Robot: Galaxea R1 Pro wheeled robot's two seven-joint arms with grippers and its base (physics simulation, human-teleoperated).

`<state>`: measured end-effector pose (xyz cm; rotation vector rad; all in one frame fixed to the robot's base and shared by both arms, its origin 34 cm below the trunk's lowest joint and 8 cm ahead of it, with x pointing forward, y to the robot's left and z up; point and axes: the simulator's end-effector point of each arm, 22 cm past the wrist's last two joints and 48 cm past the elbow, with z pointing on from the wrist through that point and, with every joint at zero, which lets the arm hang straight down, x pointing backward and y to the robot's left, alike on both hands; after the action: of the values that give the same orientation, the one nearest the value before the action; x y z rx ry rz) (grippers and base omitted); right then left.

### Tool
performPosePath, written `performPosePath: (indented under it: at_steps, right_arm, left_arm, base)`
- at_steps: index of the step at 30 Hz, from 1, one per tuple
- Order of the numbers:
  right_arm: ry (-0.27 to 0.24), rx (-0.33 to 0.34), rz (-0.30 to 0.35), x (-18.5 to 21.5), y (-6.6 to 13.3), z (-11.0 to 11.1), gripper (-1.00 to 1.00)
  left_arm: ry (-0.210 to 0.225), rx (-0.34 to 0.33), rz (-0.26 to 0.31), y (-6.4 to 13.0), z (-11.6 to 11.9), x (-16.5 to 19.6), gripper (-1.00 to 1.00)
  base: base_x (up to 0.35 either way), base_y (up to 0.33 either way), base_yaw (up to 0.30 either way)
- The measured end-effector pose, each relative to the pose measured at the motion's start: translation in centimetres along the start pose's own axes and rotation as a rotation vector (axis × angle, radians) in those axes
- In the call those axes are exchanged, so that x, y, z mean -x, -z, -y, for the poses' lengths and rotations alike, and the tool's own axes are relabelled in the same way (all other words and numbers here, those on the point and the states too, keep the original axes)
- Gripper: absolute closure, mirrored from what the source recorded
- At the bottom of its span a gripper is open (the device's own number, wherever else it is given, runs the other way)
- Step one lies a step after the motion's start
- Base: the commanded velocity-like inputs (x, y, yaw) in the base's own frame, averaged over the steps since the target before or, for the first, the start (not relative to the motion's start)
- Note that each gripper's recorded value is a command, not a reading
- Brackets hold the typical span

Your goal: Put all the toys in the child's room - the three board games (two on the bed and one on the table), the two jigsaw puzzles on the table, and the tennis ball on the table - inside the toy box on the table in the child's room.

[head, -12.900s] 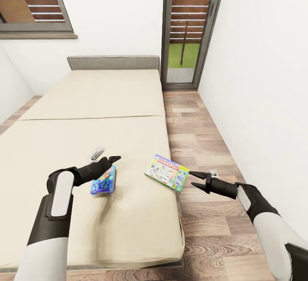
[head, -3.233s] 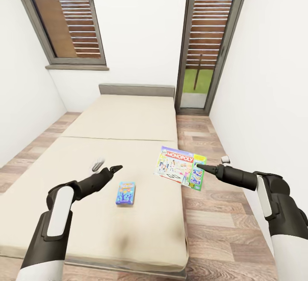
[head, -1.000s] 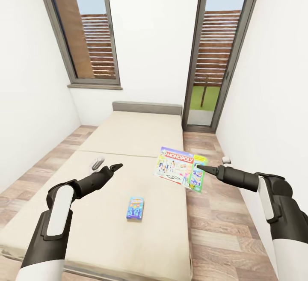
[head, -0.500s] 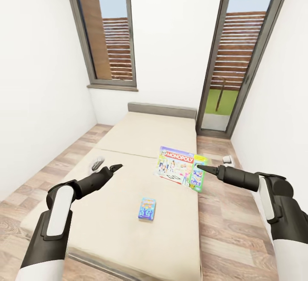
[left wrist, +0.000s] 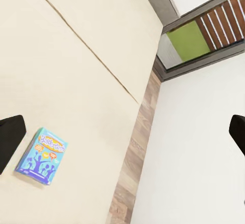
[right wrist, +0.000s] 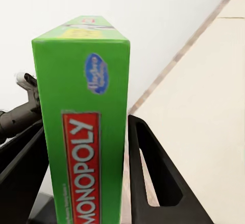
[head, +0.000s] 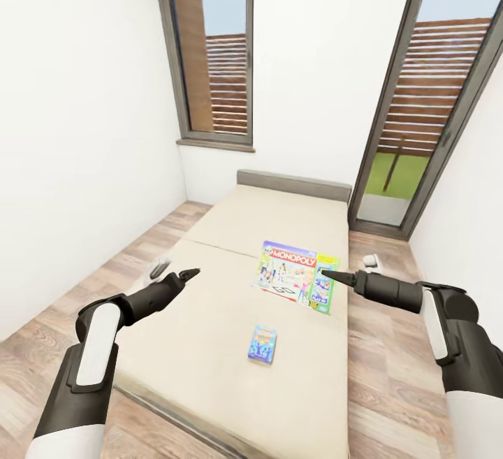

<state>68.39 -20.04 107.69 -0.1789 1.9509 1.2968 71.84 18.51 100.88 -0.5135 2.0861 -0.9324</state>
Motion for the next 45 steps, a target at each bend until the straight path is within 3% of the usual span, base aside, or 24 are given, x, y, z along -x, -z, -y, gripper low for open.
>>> performPosePath:
  at_steps: [12,26,42,45]
  right_arm:
    - [0.005,-0.056,0.002,0.8,0.5,-0.1,1.00]
    - [0.013,-0.058,-0.010,1.1,0.5,-1.6,1.00]
    - [0.026,-0.053,-0.022,1.5,0.8,-3.5,1.00]
    - [0.029,-0.053,-0.022,1.6,0.9,-3.8,1.00]
  left_arm:
    - [-0.001,-0.002,0.002,1.0,1.1,0.5,-1.00]
    - [-0.003,-0.004,0.006,2.0,2.3,1.0,-1.00]
    - [0.016,0.003,-0.006,3.0,2.5,0.7,-1.00]
    - [0.033,0.021,-0.028,3.4,1.3,-1.0,-1.00]
  base:
    - [0.000,0.000,0.271]
    - [0.000,0.000,0.273]
    - [0.000,0.000,0.274]
    - [0.000,0.000,0.274]
